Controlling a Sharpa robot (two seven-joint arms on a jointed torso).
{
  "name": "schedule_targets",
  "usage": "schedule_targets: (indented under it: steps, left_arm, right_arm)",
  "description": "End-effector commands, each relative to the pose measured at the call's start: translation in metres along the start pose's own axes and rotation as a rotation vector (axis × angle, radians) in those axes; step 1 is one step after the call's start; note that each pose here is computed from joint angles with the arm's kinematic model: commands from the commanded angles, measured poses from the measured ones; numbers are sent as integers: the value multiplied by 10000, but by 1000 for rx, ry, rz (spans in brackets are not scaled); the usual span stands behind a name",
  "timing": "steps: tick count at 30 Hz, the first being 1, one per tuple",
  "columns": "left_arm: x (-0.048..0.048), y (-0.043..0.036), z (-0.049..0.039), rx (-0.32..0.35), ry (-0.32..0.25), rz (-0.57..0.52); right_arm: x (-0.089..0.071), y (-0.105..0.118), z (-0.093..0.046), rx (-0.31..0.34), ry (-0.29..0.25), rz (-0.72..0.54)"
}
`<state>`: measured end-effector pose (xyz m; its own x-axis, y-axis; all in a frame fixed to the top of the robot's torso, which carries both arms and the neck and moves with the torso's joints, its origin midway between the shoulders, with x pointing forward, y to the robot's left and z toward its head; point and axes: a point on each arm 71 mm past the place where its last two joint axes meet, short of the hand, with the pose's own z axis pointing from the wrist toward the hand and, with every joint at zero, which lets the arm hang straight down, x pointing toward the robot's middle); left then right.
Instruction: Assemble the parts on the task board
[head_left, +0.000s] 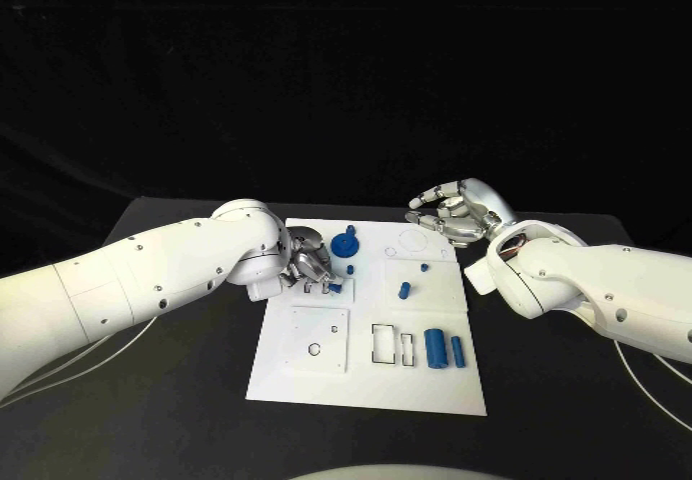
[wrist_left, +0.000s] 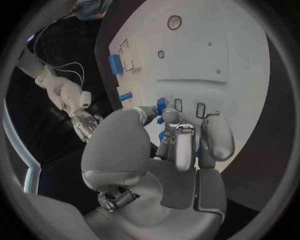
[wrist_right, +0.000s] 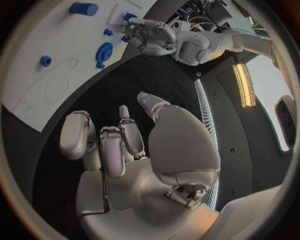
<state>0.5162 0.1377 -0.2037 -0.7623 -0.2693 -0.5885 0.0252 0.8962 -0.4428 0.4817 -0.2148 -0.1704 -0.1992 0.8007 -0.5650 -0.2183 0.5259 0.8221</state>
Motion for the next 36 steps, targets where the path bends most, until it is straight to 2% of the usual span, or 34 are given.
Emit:
schedule_targets:
  steps: [1,9,17,23,36]
  left_arm:
    - [10,-24,-22,30,14,-52]
    - [-7,11,-101,54,-16,-51]
    - [-24,39,-163,67,-94,-2]
    - [-21,102,-168,33,-141,24]
    - [66,174,-119,-3,-152,78]
  right_arm:
    - [10,4,-1,-9,8,-1]
    - [5,-2,-3,-8,7,-1]
    - [-3,-19,-10,-4,6,-2]
    - [-3,-32,-15,-1,6,-2]
    - [2,-47,-20,5,11,-2]
